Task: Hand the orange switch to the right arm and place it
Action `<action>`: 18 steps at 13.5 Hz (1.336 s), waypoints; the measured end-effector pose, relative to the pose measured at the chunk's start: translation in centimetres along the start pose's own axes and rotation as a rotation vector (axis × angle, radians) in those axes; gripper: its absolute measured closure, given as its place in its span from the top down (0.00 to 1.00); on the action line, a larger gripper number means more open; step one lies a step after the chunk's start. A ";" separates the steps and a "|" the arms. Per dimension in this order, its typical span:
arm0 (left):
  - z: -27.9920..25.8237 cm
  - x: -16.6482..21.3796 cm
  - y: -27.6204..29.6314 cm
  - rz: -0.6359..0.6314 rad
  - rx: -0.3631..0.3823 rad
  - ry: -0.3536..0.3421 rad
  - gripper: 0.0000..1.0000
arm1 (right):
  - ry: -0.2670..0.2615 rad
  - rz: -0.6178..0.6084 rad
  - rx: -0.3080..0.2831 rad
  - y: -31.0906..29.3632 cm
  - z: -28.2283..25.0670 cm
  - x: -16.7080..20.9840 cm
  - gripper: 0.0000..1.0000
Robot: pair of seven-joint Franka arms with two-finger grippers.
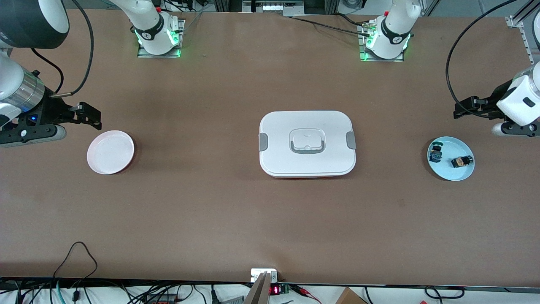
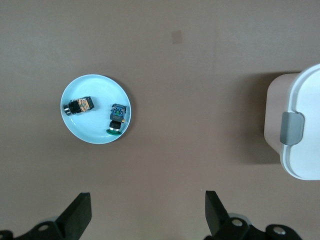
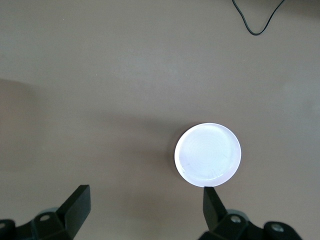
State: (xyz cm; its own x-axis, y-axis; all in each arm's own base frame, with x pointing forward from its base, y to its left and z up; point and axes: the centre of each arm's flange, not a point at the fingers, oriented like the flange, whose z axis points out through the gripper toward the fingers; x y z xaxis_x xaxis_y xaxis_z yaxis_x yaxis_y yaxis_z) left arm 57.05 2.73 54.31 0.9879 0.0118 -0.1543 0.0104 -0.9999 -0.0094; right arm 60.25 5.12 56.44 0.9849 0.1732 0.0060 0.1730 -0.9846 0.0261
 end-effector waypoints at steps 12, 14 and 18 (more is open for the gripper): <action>10.1 7.3 -12.2 -0.217 -0.018 -0.152 1.00 | 0.021 -0.012 -0.002 -0.7 0.3 0.6 1.00; 13.3 8.1 -15.6 -0.260 -0.012 -0.132 1.00 | 0.021 -0.012 -0.002 -0.7 0.3 0.6 1.00; 19.6 9.0 -18.6 -0.280 0.034 -0.020 1.00 | 0.022 -0.012 -0.002 -0.7 0.3 0.6 1.00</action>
State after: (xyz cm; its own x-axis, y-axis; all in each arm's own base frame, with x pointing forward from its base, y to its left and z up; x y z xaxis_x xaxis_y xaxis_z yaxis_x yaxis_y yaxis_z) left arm 62.70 21.54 33.75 0.9442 0.2878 -0.1605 0.2767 -0.9569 -0.0878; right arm 60.75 5.90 56.13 0.9822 0.1856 0.0277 0.1848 -0.9824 0.0286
